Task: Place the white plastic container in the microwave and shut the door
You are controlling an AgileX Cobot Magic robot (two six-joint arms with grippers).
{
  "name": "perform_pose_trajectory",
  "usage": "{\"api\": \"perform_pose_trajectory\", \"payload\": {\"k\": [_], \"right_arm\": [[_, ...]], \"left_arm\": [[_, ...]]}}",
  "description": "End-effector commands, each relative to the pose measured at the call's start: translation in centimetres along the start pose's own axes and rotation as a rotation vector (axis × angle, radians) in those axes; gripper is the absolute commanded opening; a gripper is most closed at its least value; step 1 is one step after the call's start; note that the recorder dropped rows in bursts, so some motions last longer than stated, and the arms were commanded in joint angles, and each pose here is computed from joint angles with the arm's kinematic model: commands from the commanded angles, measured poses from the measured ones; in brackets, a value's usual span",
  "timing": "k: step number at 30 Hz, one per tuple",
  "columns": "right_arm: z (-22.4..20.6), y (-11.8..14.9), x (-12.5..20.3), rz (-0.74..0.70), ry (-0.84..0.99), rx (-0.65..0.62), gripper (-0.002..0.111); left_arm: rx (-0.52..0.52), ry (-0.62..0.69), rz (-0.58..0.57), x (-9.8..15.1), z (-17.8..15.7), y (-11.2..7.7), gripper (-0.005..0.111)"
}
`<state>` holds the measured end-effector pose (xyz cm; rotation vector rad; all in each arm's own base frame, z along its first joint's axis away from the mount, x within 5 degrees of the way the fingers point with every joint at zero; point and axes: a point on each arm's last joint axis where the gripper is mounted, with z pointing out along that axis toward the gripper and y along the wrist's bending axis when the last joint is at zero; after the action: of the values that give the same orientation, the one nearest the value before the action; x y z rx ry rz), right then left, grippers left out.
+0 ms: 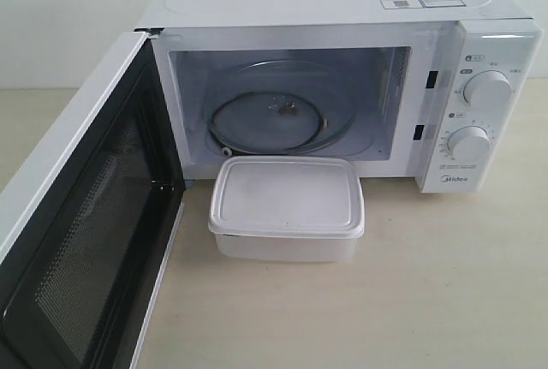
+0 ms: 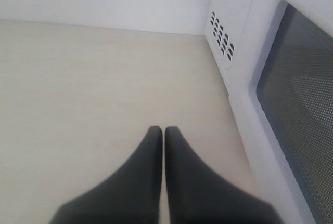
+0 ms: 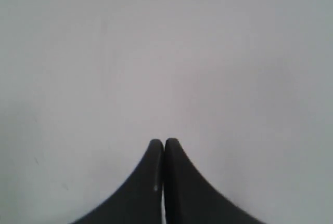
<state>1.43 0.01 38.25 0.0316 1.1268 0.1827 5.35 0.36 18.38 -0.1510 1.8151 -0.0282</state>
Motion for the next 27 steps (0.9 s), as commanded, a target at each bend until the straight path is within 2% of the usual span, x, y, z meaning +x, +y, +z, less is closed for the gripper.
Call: {"api": "perform_pose_trajectory", "payload": {"k": [1, 4, 7, 11, 12, 15, 18, 19, 23, 27], "right_arm": [[2.8, -0.6, 0.2, -0.188, 0.412, 0.078, 0.000], [4.6, -0.5, 1.4, -0.181, 0.675, 0.064, 0.000], [6.2, 0.3, 3.7, -0.102, 0.929, -0.011, 0.000], [7.3, 2.9, 6.8, 0.277, 1.241, -0.177, 0.000], [7.5, 3.5, 7.2, 0.334, 1.287, -0.222, 0.000], [8.6, 4.3, 8.4, 0.410, 1.357, -0.326, 0.000], [9.9, 4.1, 9.9, 0.451, 1.397, -0.276, 0.000], [10.1, 4.0, 10.5, 0.442, 1.423, -0.285, 0.000], [10.6, 4.4, 12.1, 0.354, 1.505, -0.476, 0.000], [11.1, 5.3, 12.3, 0.366, 1.454, -0.519, 0.000]], "left_arm": [[0.000, 0.000, -0.005, 0.1, 0.0, 0.0, 0.004], [0.000, 0.000, -0.005, 0.1, 0.0, 0.0, 0.004], [0.000, 0.000, -0.005, 0.1, 0.0, 0.0, 0.004], [0.000, 0.000, -0.005, 0.1, 0.0, 0.0, 0.004], [0.000, 0.000, -0.005, 0.1, 0.0, 0.0, 0.004], [0.000, 0.000, -0.005, 0.1, 0.0, 0.0, 0.004], [0.000, 0.000, -0.005, 0.1, 0.0, 0.0, 0.004], [0.000, 0.000, -0.005, 0.1, 0.0, 0.0, 0.004], [0.000, 0.000, -0.005, 0.1, 0.0, 0.0, 0.004], [0.000, 0.000, -0.005, 0.1, 0.0, 0.0, 0.004]]}}
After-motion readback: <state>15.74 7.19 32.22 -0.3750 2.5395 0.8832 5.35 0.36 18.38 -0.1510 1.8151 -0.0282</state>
